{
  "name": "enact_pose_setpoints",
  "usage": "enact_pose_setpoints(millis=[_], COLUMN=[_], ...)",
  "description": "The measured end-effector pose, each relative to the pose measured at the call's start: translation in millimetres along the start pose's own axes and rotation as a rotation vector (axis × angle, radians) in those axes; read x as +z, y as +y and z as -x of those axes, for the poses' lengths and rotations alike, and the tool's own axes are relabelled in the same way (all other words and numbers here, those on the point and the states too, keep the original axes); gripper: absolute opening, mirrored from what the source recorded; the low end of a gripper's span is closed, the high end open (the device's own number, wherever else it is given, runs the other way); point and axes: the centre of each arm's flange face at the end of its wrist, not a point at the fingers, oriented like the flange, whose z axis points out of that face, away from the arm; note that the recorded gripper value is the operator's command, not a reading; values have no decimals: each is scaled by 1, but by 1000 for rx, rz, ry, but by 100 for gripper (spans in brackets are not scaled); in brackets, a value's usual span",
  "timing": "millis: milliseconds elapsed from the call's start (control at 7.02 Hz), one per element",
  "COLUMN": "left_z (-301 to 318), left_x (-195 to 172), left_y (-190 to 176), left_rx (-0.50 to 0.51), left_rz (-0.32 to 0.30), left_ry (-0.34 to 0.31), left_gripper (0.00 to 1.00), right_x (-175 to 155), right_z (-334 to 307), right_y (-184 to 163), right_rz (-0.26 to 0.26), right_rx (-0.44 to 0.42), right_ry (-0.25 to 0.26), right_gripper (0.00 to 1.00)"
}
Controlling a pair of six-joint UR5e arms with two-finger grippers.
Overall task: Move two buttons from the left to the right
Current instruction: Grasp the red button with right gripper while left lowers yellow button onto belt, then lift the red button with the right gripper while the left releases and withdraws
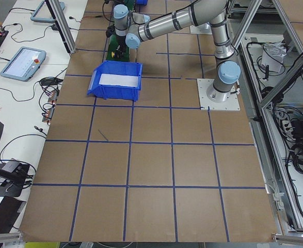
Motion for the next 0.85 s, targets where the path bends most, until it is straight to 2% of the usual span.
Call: enact_pose_setpoints(millis=[142, 285, 570, 854], left_z=[0, -1, -1, 15], left_x=[-7, -20, -83, -164], left_y=[0, 2, 28, 77], left_rx=[1, 1, -12, -65], left_rz=[-9, -14, 42, 98], left_ry=[-2, -7, -23, -62], left_gripper=[100, 100, 100, 100], right_x=[-1, -3, -15, -55], right_z=[-1, -3, -11, -37], right_y=[5, 12, 16, 21], right_rz=[6, 13, 15, 11], right_rx=[5, 10, 19, 42], right_ry=[3, 6, 9, 4], right_gripper=[24, 19, 20, 24])
